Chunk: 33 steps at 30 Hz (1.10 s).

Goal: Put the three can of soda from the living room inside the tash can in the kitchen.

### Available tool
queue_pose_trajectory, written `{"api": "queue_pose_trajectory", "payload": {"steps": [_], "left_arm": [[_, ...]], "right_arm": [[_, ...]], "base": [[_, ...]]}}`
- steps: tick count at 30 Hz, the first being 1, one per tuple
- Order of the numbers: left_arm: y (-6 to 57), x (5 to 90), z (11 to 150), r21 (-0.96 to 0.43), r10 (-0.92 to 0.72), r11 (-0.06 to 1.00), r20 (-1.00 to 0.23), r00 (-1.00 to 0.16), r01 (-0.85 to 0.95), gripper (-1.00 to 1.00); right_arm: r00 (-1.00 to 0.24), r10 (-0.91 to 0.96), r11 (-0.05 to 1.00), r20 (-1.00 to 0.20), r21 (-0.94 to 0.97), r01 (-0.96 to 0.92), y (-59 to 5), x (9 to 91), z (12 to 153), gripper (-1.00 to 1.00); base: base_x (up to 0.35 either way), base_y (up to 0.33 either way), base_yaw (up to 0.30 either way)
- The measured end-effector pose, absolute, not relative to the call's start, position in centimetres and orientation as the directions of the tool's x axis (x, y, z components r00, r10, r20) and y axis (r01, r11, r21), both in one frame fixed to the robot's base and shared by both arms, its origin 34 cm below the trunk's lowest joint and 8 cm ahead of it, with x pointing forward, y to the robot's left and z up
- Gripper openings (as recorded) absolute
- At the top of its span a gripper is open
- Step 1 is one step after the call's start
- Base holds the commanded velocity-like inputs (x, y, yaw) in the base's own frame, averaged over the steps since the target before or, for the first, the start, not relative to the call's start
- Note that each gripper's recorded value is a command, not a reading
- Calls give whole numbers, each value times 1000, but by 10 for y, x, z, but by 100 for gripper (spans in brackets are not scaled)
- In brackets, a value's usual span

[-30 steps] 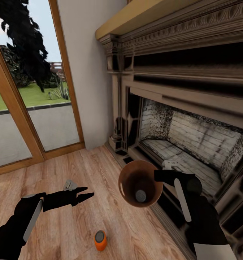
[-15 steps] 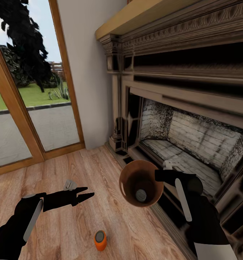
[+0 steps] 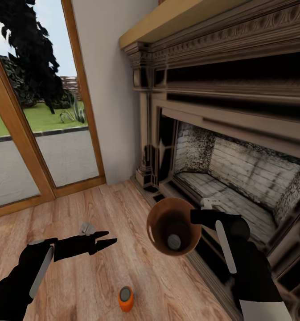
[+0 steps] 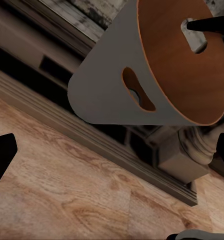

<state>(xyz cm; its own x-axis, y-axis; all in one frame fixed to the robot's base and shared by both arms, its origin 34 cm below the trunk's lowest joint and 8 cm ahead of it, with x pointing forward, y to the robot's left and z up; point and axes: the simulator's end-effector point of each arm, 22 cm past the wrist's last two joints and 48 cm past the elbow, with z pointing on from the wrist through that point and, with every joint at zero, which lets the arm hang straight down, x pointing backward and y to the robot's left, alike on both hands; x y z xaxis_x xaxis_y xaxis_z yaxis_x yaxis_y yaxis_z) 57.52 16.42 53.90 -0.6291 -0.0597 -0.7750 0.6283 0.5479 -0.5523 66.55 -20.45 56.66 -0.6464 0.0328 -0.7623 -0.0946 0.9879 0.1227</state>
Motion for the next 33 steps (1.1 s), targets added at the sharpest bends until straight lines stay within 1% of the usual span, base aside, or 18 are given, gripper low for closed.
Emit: {"api": "queue_pose_trajectory", "payload": {"steps": [3,13,21,33], "left_arm": [[164,575,539,-552,-58,547,-775,-629,629,100],[165,576,538,-551,-60,552,-775,-629,626,100],[166,577,535,-547,-55,565,-772,-633,618,100],[167,576,539,-553,-65,552,-775,-629,624,100]], "right_arm": [[-646,35,987,-762,127,-97,-204,666,567,-100],[-646,33,987,-762,126,-98,-203,665,567,-100],[-646,35,987,-762,129,-99,-203,665,567,-100],[-646,39,988,-762,127,-90,-207,666,567,-100]], "base": [[106,163,0],[32,19,0],[136,44,0],[9,0,0]]}}
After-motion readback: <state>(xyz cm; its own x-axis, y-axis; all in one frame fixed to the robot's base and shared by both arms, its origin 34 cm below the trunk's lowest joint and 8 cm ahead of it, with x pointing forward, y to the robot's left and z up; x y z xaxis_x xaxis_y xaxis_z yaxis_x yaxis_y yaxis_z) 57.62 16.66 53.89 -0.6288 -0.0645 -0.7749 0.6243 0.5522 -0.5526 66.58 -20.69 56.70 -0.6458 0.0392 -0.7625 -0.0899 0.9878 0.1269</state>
